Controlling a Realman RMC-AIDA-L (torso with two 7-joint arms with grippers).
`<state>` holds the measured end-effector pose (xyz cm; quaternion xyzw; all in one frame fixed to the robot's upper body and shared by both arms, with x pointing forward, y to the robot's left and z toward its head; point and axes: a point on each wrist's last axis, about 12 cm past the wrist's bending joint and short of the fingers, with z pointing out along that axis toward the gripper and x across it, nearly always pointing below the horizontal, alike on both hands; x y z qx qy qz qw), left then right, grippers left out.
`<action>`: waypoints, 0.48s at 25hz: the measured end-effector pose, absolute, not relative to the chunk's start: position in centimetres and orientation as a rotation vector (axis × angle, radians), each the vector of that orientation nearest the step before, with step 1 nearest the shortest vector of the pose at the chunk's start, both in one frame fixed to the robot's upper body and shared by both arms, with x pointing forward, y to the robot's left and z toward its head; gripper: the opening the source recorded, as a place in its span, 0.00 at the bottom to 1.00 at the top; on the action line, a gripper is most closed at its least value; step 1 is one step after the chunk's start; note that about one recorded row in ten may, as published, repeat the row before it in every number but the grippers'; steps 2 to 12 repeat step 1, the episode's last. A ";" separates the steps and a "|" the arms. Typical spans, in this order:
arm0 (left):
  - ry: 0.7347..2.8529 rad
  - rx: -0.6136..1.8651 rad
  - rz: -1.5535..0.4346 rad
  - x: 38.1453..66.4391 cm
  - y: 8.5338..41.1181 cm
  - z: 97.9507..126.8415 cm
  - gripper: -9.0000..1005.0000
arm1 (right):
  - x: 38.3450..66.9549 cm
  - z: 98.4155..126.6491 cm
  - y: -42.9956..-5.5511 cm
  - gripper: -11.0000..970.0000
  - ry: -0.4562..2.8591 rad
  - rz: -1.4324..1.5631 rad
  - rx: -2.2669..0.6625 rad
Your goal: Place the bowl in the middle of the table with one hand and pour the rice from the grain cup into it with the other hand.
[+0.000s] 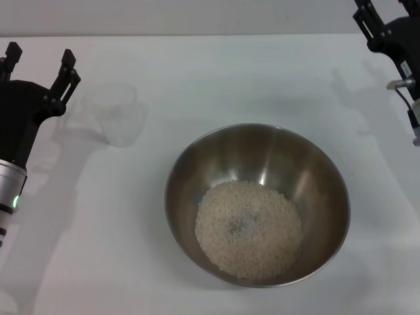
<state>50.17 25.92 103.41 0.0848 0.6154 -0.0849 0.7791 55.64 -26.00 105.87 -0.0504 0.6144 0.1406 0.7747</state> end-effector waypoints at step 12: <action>1.330 0.183 -0.183 50.2 25.9 103.4 0.87 | 56.0 106.1 -25.9 0.63 1.324 0.307 -0.111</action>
